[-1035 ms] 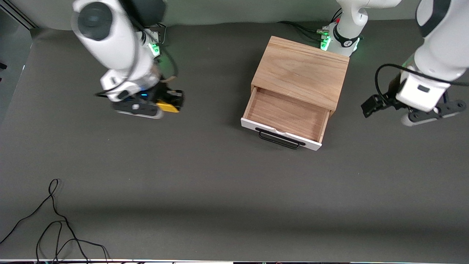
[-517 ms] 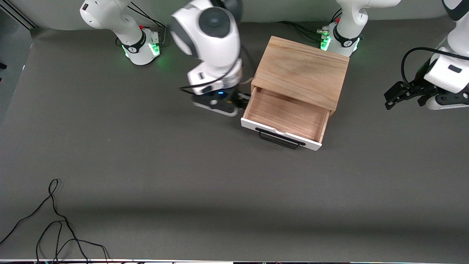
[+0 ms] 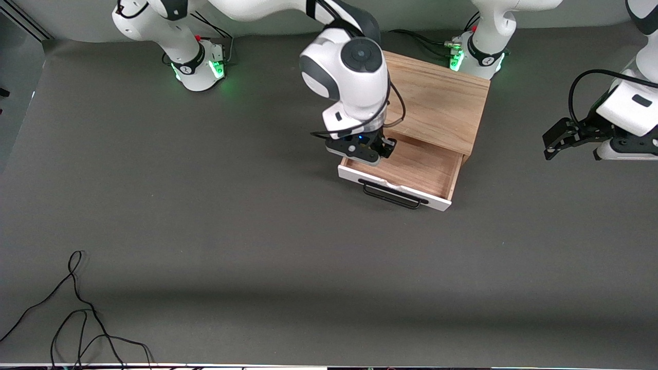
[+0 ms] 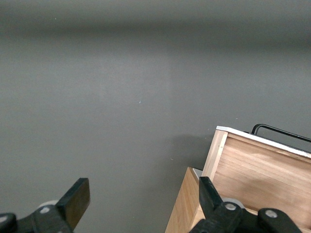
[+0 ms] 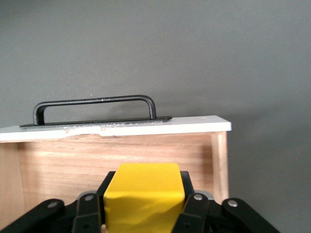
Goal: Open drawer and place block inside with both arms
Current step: 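Carry the yellow cube with the right gripper over the open drawer, then lower the cube into the drawer and open the right gripper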
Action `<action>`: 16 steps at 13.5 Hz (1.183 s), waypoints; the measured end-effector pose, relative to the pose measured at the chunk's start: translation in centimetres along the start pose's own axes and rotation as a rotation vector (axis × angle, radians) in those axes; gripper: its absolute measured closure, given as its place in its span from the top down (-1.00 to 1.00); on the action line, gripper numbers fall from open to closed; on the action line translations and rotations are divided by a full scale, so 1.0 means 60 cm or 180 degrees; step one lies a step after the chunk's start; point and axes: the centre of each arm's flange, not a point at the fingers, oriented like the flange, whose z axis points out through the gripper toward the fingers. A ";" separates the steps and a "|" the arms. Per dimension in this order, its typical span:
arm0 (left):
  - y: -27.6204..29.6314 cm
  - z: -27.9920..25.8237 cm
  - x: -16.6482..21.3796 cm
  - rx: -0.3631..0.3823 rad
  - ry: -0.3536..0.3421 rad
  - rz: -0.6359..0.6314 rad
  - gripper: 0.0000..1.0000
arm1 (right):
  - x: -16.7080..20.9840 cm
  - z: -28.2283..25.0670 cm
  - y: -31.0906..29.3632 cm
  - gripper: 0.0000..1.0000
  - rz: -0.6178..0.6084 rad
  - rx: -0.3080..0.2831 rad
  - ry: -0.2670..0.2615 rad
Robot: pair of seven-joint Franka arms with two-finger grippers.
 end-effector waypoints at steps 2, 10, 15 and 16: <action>0.004 -0.005 0.001 -0.0002 0.0018 0.0017 1.00 | -0.005 0.042 -0.005 0.10 -0.0014 -0.0026 0.0000; 0.017 -0.018 0.007 0.0016 0.0039 0.0245 1.00 | -0.029 0.151 -0.004 0.10 -0.0071 -0.0249 -0.0076; -0.001 -0.004 0.018 0.0019 -0.0002 0.0190 1.00 | -0.030 0.155 -0.005 0.38 -0.0075 -0.0236 -0.0073; -0.002 -0.003 0.019 0.0019 -0.0005 0.0190 1.00 | -0.030 0.153 -0.006 0.60 -0.0075 -0.0230 -0.0071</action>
